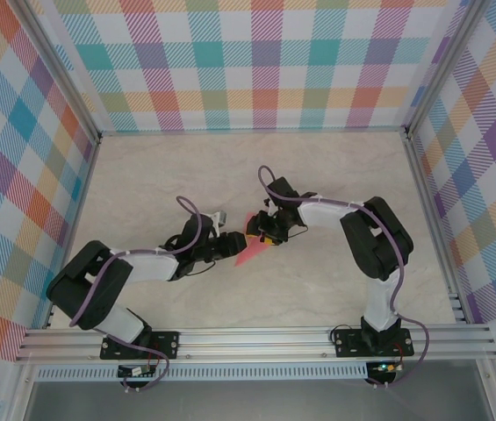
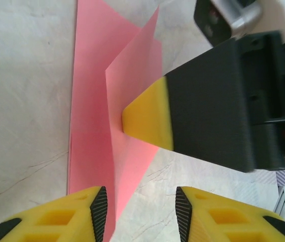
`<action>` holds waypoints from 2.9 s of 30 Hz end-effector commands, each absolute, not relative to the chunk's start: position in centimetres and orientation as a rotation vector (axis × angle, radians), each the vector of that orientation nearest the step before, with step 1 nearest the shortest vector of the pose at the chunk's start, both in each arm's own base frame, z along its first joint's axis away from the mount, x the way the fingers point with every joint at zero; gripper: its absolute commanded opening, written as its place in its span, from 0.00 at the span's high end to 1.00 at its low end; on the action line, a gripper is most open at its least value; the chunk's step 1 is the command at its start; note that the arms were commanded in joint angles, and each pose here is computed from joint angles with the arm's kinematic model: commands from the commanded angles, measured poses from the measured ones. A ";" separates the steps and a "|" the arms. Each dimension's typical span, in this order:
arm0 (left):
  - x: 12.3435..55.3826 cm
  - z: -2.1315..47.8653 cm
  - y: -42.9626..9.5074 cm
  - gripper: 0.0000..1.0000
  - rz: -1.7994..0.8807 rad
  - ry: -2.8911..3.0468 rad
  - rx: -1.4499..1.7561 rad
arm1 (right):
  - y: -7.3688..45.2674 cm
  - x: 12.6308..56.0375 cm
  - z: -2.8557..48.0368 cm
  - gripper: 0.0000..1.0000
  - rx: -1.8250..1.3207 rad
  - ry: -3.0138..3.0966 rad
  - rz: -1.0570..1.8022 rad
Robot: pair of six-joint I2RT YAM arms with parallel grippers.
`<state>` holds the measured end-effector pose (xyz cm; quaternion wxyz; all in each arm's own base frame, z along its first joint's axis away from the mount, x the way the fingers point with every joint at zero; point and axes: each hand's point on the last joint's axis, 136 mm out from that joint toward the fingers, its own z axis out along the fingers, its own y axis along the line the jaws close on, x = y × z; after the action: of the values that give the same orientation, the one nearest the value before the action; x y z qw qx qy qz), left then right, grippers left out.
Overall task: Fold a paper plane with a square sheet of paper (pick it up from the middle)
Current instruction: Fourth fold the wing at the center of the table.
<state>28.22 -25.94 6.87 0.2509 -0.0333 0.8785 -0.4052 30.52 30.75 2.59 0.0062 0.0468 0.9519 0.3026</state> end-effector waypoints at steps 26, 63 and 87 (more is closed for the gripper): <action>28.2 6.5 -27.9 0.77 -1.204 2.477 -0.041 | 26.2 28.8 -3.2 0.52 0.422 3.195 0.419; 29.3 2.4 -26.6 0.85 -1.001 2.615 -0.125 | 26.4 28.4 -2.6 0.51 0.293 3.178 0.497; 30.6 6.7 -25.6 0.80 -1.059 2.487 -0.212 | 25.8 28.3 -4.5 0.56 0.357 3.262 0.349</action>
<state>30.16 -26.51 5.85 0.1960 -0.0604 0.8976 -0.3902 30.63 30.46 1.77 -0.0387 0.0787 0.9702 0.2257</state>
